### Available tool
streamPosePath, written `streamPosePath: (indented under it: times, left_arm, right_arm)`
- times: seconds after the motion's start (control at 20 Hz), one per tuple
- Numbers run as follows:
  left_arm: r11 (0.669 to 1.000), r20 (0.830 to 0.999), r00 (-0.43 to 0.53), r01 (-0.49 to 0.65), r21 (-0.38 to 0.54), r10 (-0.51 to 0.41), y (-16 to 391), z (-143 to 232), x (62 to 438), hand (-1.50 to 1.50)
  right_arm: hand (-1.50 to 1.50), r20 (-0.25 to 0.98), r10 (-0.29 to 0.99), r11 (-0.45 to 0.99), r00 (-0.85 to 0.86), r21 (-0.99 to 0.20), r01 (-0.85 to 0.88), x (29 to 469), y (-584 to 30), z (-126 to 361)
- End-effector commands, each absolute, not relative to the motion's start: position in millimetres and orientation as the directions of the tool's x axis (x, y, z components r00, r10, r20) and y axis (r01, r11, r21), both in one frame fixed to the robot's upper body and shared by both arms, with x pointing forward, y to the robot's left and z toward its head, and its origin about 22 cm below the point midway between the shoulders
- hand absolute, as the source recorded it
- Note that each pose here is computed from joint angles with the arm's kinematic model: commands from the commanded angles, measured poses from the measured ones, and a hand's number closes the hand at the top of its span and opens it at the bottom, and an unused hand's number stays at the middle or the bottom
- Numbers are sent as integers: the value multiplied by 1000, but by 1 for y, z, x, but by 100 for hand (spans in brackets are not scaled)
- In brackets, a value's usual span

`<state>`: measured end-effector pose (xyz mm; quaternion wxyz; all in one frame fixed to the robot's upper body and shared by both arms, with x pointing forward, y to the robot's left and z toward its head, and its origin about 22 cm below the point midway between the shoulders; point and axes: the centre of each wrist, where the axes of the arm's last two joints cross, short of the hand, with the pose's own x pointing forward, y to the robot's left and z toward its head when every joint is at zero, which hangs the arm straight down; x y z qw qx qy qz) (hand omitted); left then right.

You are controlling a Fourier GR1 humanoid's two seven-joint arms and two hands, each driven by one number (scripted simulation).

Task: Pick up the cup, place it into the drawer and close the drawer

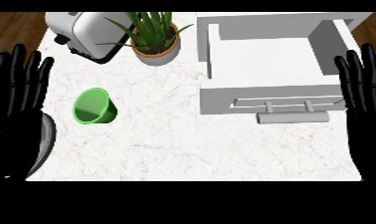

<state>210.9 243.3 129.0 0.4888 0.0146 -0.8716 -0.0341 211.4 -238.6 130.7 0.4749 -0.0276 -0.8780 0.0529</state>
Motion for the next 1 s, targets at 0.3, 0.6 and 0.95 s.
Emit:
streamPosePath:
  times: [0.3, 0.6, 0.95]
  left_arm:
    - [854, 896, -419, -511, -99, -147, 239, 119, 247, -150]
    - [836, 906, -394, -541, -90, -158, 202, 93, 284, -150]
    - [832, 908, -396, -544, -111, -138, 196, 87, 298, -150]
  right_arm:
    - [-150, 910, -29, 985, -413, -43, -165, 214, -226, 118]
    - [-150, 907, -55, 987, -417, -15, -163, 220, -222, 127]
    - [-150, 907, -38, 988, -420, -29, -152, 223, -212, 129]
